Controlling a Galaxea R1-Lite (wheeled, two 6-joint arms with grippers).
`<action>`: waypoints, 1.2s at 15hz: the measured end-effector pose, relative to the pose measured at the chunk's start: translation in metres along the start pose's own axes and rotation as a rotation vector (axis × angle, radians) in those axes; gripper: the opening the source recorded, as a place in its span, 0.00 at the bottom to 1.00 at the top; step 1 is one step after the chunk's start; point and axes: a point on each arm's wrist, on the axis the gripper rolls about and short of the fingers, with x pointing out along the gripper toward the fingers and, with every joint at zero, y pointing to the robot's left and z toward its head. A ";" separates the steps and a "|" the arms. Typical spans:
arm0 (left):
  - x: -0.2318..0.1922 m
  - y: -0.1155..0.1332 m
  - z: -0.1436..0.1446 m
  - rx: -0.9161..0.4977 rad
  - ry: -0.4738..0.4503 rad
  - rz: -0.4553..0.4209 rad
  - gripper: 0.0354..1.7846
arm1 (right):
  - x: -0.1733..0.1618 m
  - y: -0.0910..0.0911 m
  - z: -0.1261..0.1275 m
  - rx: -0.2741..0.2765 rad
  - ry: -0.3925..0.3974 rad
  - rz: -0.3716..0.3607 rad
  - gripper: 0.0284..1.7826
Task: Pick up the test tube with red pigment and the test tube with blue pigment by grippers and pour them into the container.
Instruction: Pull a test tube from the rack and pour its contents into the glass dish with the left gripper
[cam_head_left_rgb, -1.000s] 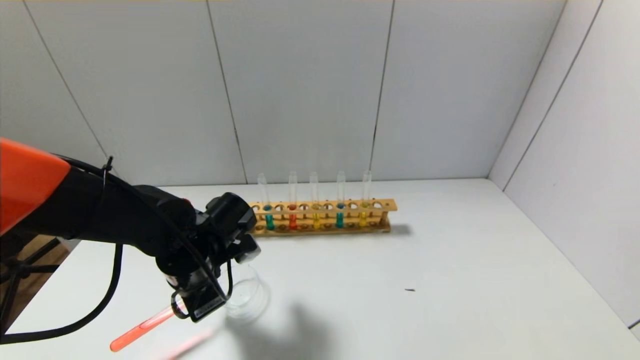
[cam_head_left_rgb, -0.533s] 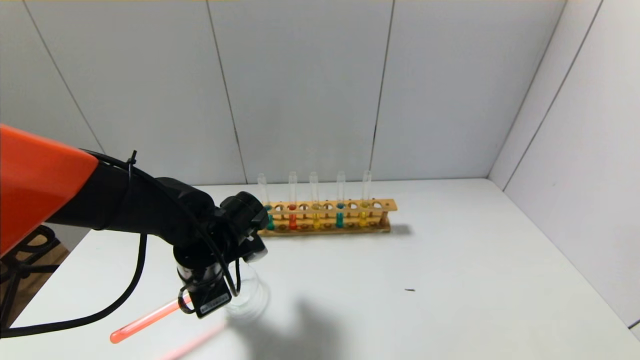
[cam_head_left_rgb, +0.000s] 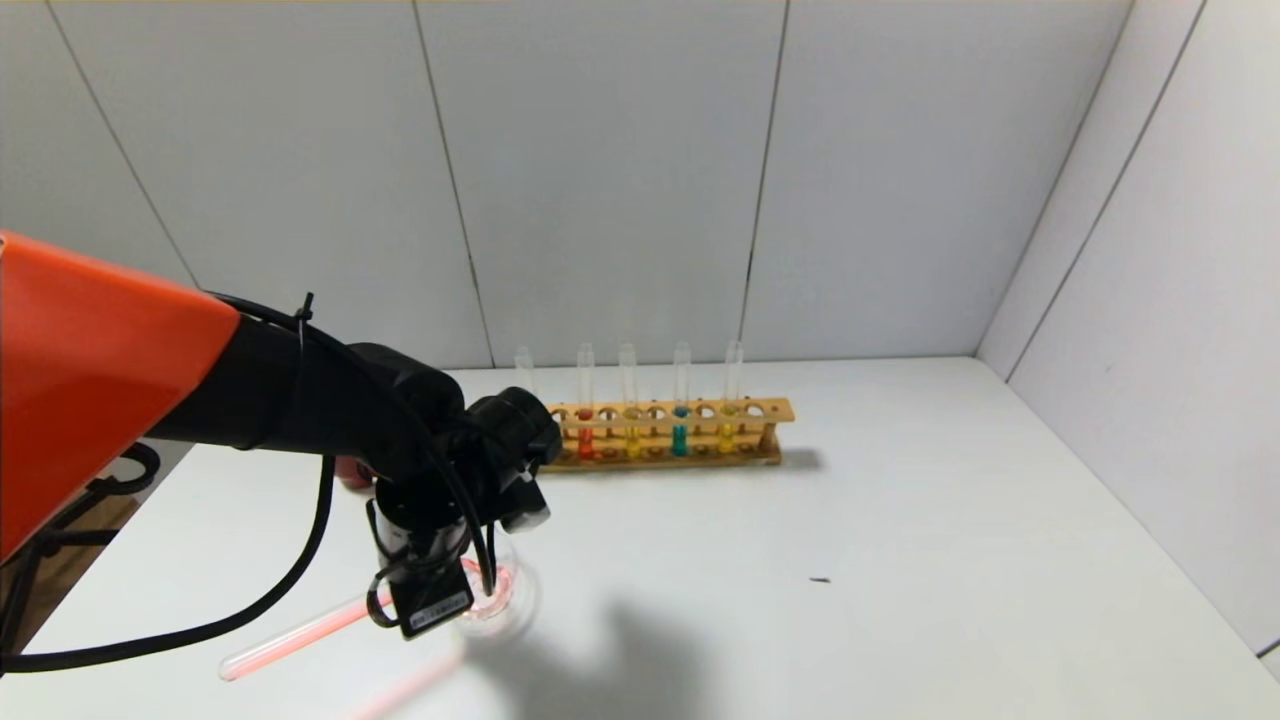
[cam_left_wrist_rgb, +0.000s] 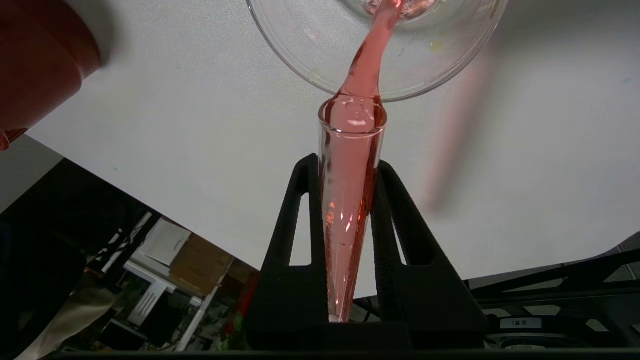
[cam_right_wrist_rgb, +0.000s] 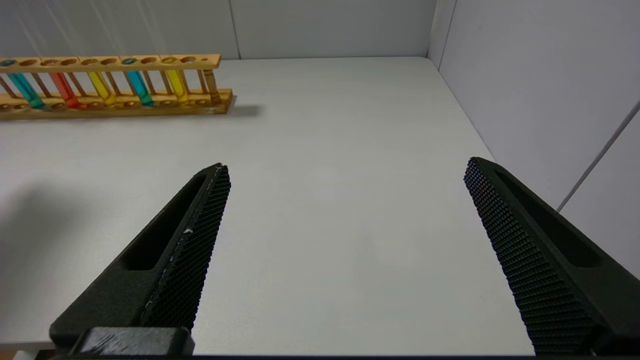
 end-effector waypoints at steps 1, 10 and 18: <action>0.000 -0.001 0.001 0.006 0.003 -0.001 0.16 | 0.000 0.000 0.000 0.000 0.000 0.001 0.96; -0.002 -0.001 0.008 0.041 0.055 -0.017 0.16 | 0.000 0.000 0.000 0.000 0.000 0.000 0.96; -0.004 0.004 0.018 0.077 0.124 -0.020 0.16 | 0.000 0.000 0.000 0.000 0.000 0.000 0.96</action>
